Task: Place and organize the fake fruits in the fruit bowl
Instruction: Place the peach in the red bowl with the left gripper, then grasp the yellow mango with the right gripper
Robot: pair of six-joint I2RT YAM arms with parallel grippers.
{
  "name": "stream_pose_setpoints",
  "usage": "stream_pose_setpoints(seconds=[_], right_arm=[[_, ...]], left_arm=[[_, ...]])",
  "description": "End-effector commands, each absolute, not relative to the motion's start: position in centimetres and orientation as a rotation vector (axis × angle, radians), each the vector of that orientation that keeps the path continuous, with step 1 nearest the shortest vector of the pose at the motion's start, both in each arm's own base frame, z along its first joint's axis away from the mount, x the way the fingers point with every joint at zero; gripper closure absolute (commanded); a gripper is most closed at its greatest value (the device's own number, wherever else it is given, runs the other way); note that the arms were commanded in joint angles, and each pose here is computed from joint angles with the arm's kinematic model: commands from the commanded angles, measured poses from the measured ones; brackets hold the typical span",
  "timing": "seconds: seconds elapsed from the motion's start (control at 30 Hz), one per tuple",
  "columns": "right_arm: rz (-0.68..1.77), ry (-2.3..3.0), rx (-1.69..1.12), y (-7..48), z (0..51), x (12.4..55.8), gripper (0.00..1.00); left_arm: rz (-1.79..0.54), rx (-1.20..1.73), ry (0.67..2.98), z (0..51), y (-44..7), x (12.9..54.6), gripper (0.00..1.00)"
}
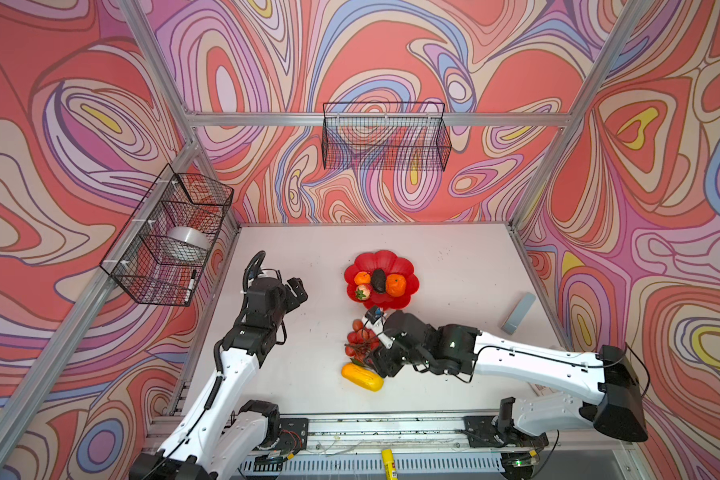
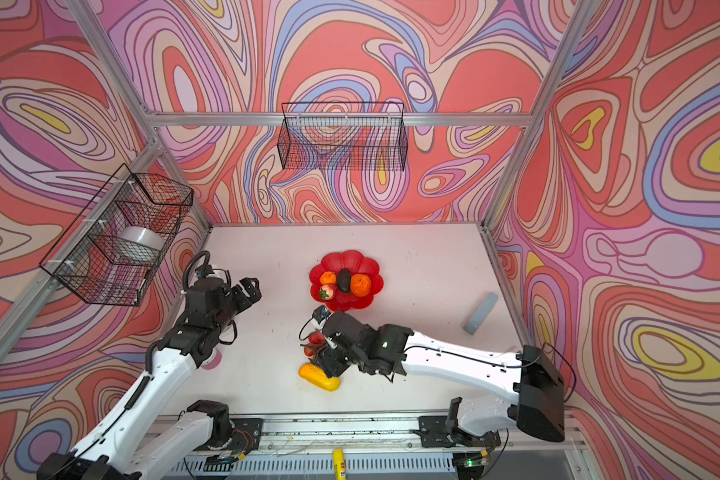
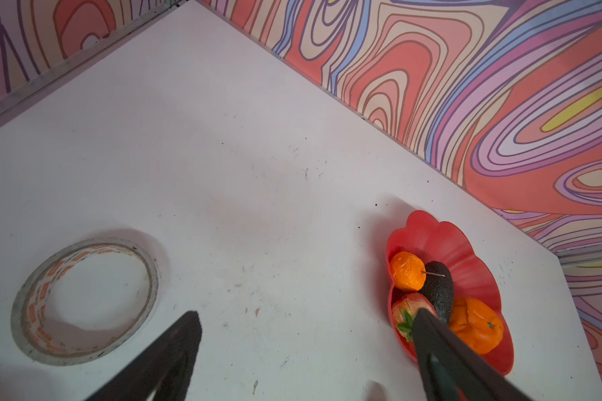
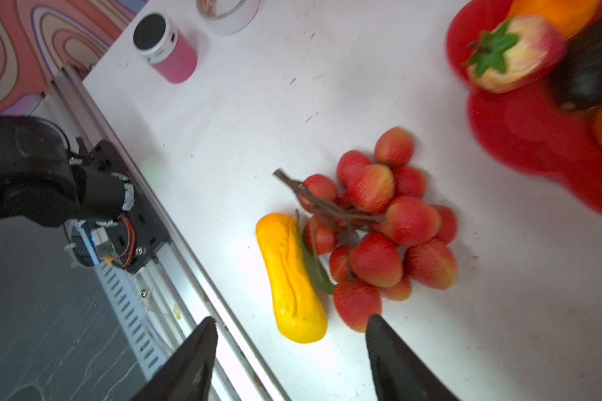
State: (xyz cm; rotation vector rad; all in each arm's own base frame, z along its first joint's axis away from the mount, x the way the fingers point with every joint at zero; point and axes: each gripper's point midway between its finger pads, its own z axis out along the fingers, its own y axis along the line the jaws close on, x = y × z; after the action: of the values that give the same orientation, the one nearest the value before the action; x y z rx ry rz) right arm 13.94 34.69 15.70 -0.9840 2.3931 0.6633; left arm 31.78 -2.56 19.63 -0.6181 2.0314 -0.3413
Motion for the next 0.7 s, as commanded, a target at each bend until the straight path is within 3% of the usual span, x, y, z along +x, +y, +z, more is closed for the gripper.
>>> stream_pose_setpoints(seconds=[0.0, 0.37, 0.67], right_arm=[[0.633, 2.443, -1.090, 35.8, 13.0, 11.6, 0.33], [0.275, 2.474, -1.164, 36.7, 7.6, 13.7, 0.40], [0.217, 2.458, -1.193, 37.5, 6.1, 14.4, 0.42]], left_arm=[[-0.385, -0.661, 2.006, 20.4, -2.5, 31.4, 0.04], [-0.367, -0.655, 2.041, 20.4, -2.4, 31.0, 0.04], [-0.358, -0.658, 2.046, 20.2, -2.2, 30.6, 0.04]])
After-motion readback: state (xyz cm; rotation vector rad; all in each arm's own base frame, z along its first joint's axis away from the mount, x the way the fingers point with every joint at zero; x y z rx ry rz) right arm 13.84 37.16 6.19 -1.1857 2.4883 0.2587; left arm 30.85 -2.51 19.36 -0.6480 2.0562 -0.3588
